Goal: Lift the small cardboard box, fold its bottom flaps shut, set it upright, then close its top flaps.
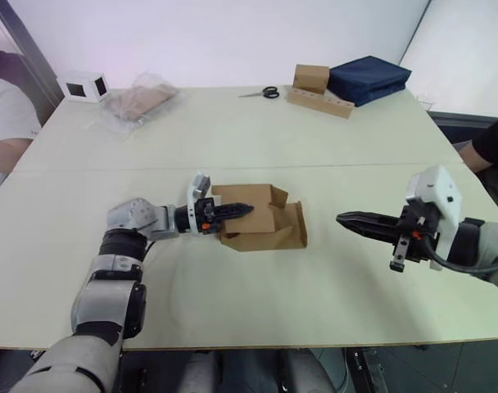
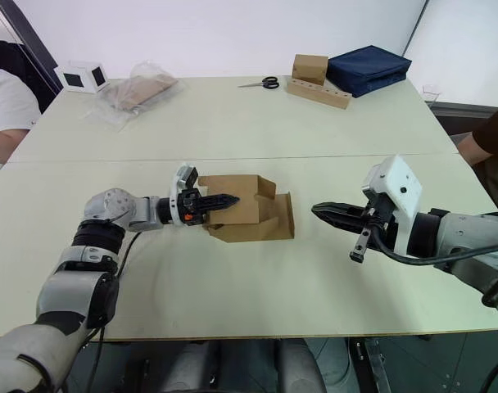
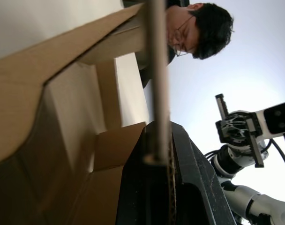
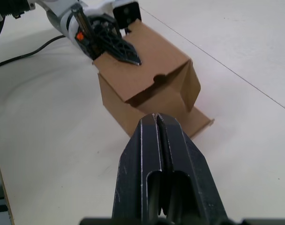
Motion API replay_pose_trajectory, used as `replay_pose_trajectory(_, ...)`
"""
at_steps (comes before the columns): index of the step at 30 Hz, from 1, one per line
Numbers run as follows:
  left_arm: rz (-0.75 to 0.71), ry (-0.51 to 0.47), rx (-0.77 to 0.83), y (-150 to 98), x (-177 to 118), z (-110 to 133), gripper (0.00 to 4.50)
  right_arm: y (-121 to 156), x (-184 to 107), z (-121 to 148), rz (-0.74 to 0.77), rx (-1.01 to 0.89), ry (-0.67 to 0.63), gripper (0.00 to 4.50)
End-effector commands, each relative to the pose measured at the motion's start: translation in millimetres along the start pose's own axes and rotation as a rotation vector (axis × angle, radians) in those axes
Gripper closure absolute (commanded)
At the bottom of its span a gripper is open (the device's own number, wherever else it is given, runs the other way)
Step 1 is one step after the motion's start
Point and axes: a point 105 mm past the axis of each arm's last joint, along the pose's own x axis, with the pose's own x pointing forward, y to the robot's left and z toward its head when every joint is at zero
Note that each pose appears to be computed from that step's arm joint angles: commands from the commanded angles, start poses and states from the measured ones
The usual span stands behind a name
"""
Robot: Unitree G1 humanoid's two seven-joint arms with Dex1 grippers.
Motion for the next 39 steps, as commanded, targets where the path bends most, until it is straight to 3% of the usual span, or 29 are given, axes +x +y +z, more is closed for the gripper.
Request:
replay_pose_trajectory(1, -0.055, -0.019, 0.07, -25, -9, 7, 4.46, 5, 2, 9, 0.011, -0.036, -0.032, 4.5)
replay_pose_trajectory(7, -0.126, -0.053, 0.372, -70, -15, -4, 4.46, 4, 15, 17, 0.016, 0.003, -0.119, 4.5)
replay_pose_trajectory(13, -0.141, -0.105, 0.479, -84, -21, -18, 4.46, 6, 30, 23, 0.053, 0.094, -0.204, 4.5)
replay_pose_trajectory(23, -0.129, -0.165, 0.509, -87, -25, -18, 4.46, 9, 49, 22, 0.029, 0.122, -0.247, 4.5)
replay_pose_trajectory(29, -0.087, -0.029, 0.705, -78, -26, -38, 4.46, -10, 58, 36, -0.097, 0.087, -0.334, 4.5)
replay_pose_trajectory(33, -0.098, -0.025, 0.733, -78, -26, -34, 4.46, -15, 60, 48, -0.103, 0.081, -0.382, 4.5)
replay_pose_trajectory(39, -0.141, -0.011, 0.747, -84, -22, -32, 4.46, -10, 75, 47, -0.042, 0.051, -0.353, 4.5)
